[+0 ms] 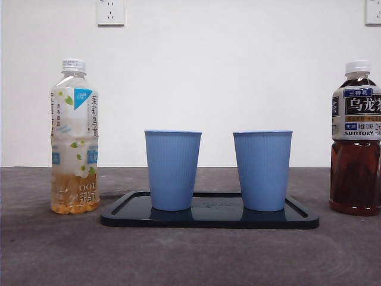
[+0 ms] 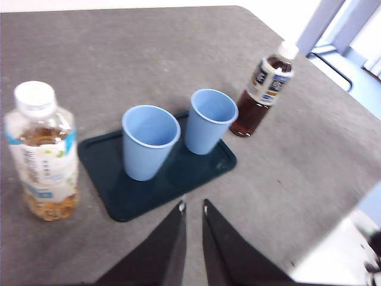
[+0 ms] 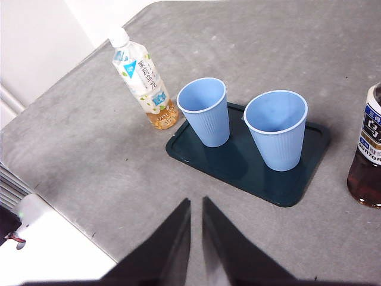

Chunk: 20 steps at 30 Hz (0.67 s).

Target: Pour the drink into the cup

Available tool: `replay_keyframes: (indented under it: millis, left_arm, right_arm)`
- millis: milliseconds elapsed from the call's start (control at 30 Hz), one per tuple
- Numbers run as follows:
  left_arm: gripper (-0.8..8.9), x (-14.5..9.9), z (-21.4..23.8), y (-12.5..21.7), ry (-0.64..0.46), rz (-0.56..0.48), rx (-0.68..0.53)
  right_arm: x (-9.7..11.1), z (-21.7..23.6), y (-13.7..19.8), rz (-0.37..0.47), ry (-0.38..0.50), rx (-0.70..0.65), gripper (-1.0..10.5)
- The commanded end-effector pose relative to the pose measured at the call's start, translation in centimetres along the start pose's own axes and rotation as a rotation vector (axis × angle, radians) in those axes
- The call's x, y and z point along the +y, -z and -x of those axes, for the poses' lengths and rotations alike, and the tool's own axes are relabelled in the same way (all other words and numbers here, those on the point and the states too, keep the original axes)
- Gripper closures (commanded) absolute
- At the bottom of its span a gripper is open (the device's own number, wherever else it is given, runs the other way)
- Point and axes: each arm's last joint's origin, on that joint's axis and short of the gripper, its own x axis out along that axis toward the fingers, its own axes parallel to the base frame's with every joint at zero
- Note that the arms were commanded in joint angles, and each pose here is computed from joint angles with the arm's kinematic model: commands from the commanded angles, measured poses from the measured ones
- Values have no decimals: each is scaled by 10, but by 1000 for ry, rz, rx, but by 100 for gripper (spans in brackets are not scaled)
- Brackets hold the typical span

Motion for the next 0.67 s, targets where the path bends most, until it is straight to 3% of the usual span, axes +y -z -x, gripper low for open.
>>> replay_keyframes:
  millis: [33,133,300,467,667]
  left_arm:
    - [773,5,-2,0,-29,-2,-68]
    - [773,19,-8,14,-113,-20,-158]
    - [773,52,-26,69,-301,-65,-289]
    - [773,80,-48,128,-423,-53,-298]
    - [773,101,-66,169,-511,-5,-270]
  right_arm:
    - [2,3,-4,18,-12,-20,918]
    - [2,3,-4,19,-12,-21,918]
    - [2,3,-4,19,-12,-21,918]
    - [2,3,-4,19,-12,-21,918]
    - [2,3,-4,19,-12,-21,918]
